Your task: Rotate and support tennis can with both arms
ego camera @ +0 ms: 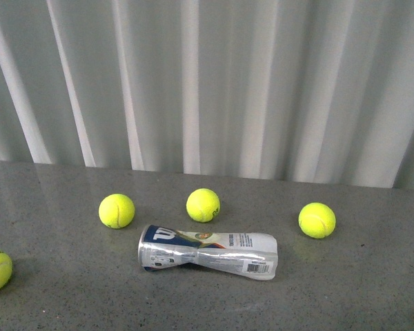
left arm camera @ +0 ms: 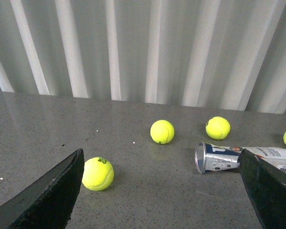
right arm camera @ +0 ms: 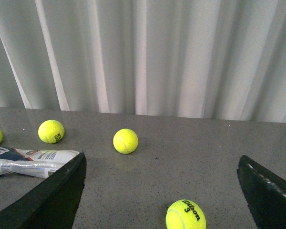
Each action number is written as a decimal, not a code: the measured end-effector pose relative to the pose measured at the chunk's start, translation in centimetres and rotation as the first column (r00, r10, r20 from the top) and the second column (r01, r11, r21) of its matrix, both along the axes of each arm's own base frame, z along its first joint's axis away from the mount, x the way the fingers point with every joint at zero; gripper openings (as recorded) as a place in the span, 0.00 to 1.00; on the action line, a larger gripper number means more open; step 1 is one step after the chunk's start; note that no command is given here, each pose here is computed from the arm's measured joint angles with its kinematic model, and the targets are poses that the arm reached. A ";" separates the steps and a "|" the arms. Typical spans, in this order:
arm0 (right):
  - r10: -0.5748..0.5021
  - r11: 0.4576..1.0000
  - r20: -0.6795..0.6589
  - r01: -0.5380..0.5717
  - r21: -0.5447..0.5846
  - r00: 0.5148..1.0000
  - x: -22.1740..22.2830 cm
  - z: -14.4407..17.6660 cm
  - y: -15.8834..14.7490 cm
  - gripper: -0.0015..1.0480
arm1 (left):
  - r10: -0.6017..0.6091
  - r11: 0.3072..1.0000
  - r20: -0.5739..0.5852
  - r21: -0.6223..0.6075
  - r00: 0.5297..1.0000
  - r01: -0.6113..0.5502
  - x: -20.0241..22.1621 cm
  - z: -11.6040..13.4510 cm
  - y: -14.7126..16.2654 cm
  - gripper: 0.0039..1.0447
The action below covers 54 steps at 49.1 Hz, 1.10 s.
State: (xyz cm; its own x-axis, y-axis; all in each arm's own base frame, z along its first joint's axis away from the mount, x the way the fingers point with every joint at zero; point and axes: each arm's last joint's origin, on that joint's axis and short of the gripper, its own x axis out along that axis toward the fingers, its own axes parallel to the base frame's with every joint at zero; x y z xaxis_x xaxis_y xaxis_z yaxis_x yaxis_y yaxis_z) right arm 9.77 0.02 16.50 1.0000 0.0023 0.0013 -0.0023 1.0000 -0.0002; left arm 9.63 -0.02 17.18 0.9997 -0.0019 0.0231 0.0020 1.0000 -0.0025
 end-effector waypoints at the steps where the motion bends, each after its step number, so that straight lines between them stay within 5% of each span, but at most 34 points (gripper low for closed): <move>1: 0.000 1.000 0.000 0.000 0.001 1.000 0.0 0.0 0.0 0.95 | 0.000 1.000 0.000 0.000 1.000 0.000 0.0 0.0 0.0 0.94; 20: 0.000 1.000 0.000 0.000 0.000 1.000 0.0 0.0 0.0 0.93 | 0.013 1.000 -0.062 -0.028 0.998 -0.014 0.1 -0.2 0.0 0.94; 24: -0.001 1.000 0.000 0.001 0.000 1.000 0.0 0.0 0.0 0.93 | -0.037 0.985 -0.361 -0.168 0.932 -0.025 0.7 -0.1 0.1 0.94; 26: 0.002 1.000 0.001 -0.002 0.000 1.000 0.0 0.0 0.0 0.93 | -0.063 0.979 -0.421 -0.203 0.905 -0.027 1.7 0.1 0.1 0.94; 37: 0.001 1.000 0.000 -0.001 0.000 1.000 0.0 0.0 0.0 0.93 | -0.332 0.920 -0.433 -0.344 0.838 0.187 12.9 2.6 1.3 0.94; 45: 0.002 1.000 0.000 -0.002 0.000 1.000 0.0 0.0 0.0 0.93 | -0.503 0.849 -0.595 -0.476 0.627 0.230 21.2 -3.0 1.9 0.94; 54: 0.001 1.000 0.000 -0.001 0.000 1.000 0.0 0.0 0.0 0.93 | -0.580 0.806 -0.597 -0.522 0.555 0.281 26.0 -5.4 1.7 0.94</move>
State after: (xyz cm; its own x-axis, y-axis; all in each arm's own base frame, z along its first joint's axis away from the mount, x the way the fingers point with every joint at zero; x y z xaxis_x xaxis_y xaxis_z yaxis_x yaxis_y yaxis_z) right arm 9.76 0.02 16.50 1.0000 0.0031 0.0017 -0.0031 1.0000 -0.0002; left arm 35.59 1.67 11.79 0.5723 -0.5781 -0.5816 0.2797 0.8043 -0.5242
